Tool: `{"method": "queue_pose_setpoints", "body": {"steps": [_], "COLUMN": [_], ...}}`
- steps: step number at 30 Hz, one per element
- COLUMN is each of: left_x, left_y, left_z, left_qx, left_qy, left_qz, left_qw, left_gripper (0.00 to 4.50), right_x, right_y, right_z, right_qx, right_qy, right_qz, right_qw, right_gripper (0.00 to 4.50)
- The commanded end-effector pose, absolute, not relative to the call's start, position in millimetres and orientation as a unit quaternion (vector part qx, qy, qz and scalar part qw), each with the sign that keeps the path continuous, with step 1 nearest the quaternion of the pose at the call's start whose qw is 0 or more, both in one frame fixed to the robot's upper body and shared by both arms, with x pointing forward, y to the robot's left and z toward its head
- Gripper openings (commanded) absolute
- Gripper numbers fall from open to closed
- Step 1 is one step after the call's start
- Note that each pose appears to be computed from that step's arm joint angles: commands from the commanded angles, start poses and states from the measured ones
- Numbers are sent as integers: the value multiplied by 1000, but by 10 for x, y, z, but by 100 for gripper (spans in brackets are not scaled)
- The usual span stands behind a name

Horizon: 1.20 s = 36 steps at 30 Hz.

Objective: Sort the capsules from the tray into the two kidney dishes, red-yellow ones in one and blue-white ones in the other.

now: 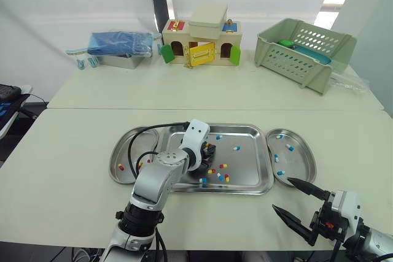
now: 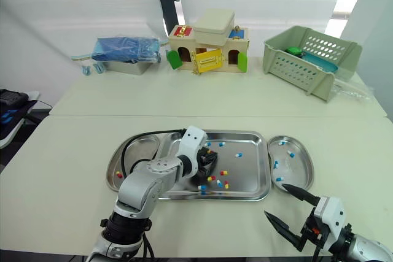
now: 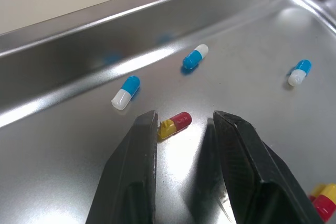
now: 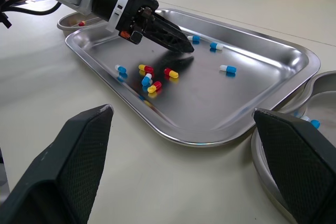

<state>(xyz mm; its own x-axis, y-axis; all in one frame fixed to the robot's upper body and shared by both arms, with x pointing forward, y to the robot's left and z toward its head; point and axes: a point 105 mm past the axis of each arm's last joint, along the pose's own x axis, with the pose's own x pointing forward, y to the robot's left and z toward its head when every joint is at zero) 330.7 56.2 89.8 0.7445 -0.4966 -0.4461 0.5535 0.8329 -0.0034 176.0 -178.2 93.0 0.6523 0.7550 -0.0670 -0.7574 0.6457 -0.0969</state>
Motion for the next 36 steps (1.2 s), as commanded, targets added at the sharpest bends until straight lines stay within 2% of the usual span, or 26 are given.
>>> {"method": "queue_pose_setpoints", "body": {"steps": [1,3,6,8,9,19,27,36], "left_x": [3267,3264,3263,3263,3264,3261,3281,3156], "left_y": [593,601,605,604,604,615,694,864], "left_z": [784,781,781,781,779,795,991,1362], "left_qx": [71,72,74,76,76,81,71,5], "left_qy": [242,243,243,244,244,240,184,92], "left_qz": [-280,-280,-281,-282,-282,-282,-326,-385], "left_qw": [926,926,925,925,925,925,924,918], "left_gripper": [168,168,113,46,27,27,27,27], "right_x": [1737,1736,1733,1736,1738,1755,1736,1682], "right_y": [-1739,-1735,-1726,-1716,-1714,-1699,-1700,-1698], "right_z": [1015,1012,1008,1015,1018,1035,1015,1040], "right_qx": [-66,-65,-64,-64,-64,-65,-63,-69], "right_qy": [-9,-10,-10,-11,-11,-11,-10,-16], "right_qz": [421,420,419,419,418,420,421,439], "right_qw": [905,905,906,906,906,905,905,896], "right_gripper": [450,450,450,450,450,450,450,450]}}
